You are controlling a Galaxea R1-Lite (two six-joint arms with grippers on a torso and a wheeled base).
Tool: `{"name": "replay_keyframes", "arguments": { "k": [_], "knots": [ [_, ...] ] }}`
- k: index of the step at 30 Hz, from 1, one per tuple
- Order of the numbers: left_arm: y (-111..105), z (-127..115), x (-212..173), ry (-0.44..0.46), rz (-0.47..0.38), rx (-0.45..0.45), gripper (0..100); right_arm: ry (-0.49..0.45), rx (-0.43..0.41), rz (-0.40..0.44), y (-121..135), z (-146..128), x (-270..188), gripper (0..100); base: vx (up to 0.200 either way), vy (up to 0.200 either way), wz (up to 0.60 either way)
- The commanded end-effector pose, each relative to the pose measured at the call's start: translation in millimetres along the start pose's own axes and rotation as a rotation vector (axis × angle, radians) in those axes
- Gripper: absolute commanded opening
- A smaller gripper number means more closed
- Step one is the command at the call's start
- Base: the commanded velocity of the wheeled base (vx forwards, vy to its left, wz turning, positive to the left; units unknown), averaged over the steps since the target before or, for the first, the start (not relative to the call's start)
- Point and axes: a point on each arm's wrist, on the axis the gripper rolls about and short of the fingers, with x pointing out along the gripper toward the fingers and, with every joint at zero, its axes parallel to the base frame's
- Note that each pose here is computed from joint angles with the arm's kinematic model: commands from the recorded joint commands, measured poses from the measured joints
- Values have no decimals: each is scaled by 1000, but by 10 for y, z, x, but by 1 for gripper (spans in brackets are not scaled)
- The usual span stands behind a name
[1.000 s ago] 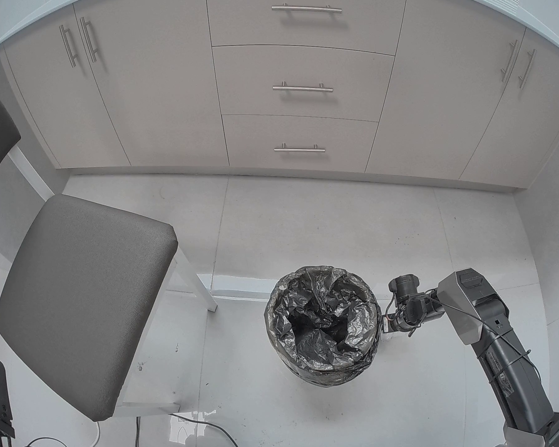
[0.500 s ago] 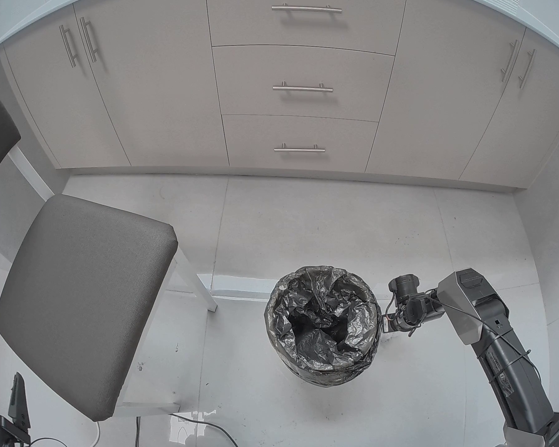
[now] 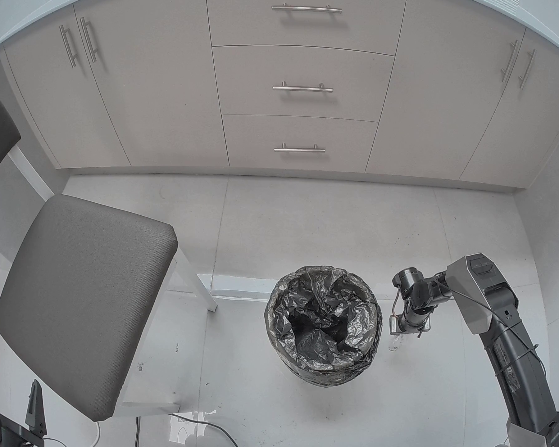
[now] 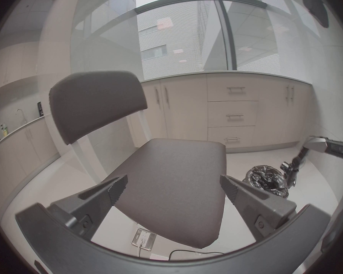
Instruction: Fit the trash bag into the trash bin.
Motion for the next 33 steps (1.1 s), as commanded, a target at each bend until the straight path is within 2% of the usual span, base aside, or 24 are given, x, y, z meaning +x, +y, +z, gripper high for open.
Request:
{"name": "replay_keyframes", "arguments": {
  "k": [1, 2, 3, 5, 7, 8, 9, 10, 12, 14, 18, 22, 27, 28, 30, 33],
  "knots": [
    [-27, -15, 13, 9, -98, 47, 100, 95, -25, 2, 51, 45, -380, 0, 0, 0, 0],
    [-41, -14, 9, 13, -163, 44, 100, 118, -34, 0, 57, 63, -506, 0, 0, 0, 0],
    [-47, -16, 5, 22, -193, 53, 100, 75, -26, 13, 68, 178, -717, 0, 0, 0, 0],
    [-44, -10, -1, 34, -199, 68, 100, 31, -16, 46, 88, 296, -978, 0, 0, 0, 0],
    [-42, -10, -6, 37, -200, 54, 100, 5, -10, 116, 93, 390, -1219, 0, 0, 0, 0],
    [-42, -10, -6, 37, -200, 54, 100, 5, -10, 116, 93, 390, -1219, 0, 0, 0, 0],
    [-42, -7, -12, 46, -187, -18, 100, -18, -20, 152, 116, 452, -1479, 0, 0, 0, 0],
    [-38, -2, -14, 50, -172, -49, 100, -20, -30, 157, 144, 454, -1565, 0, 0, 0, 0],
    [-18, -13, -3, 63, -70, -80, 100, -17, -54, 167, 209, 444, -1769, 0, 0, 0, 0],
    [-12, -17, 0, 62, -44, -85, 100, -30, -66, 182, 250, 451, -1931, 0, 0, 0, 0],
    [-12, -14, 12, 76, -73, -82, 100, -55, -84, 217, 336, 450, -2188, 0, 0, 0, 0],
    [-43, -72, 22, 83, -212, -44, 100, -74, -125, 249, 415, 419, -2503, 0, 0, 0, 0],
    [-45, -69, 34, 88, -224, -38, 100, -53, -209, 283, 589, 295, -2725, 0, 0, 0, 0],
    [-45, -67, 34, 87, -223, -38, 100, -55, -261, 286, 719, 226, -2767, 0, 0, 0, 0],
    [-45, -67, 34, 87, -223, -38, 100, -57, -277, 289, 758, 203, -2787, 0, 0, 0, 0],
    [-46, -69, 34, 84, -223, -38, 100, -64, -346, 312, 995, 62, -2916, 0, 0, 0, 0]
  ]
}}
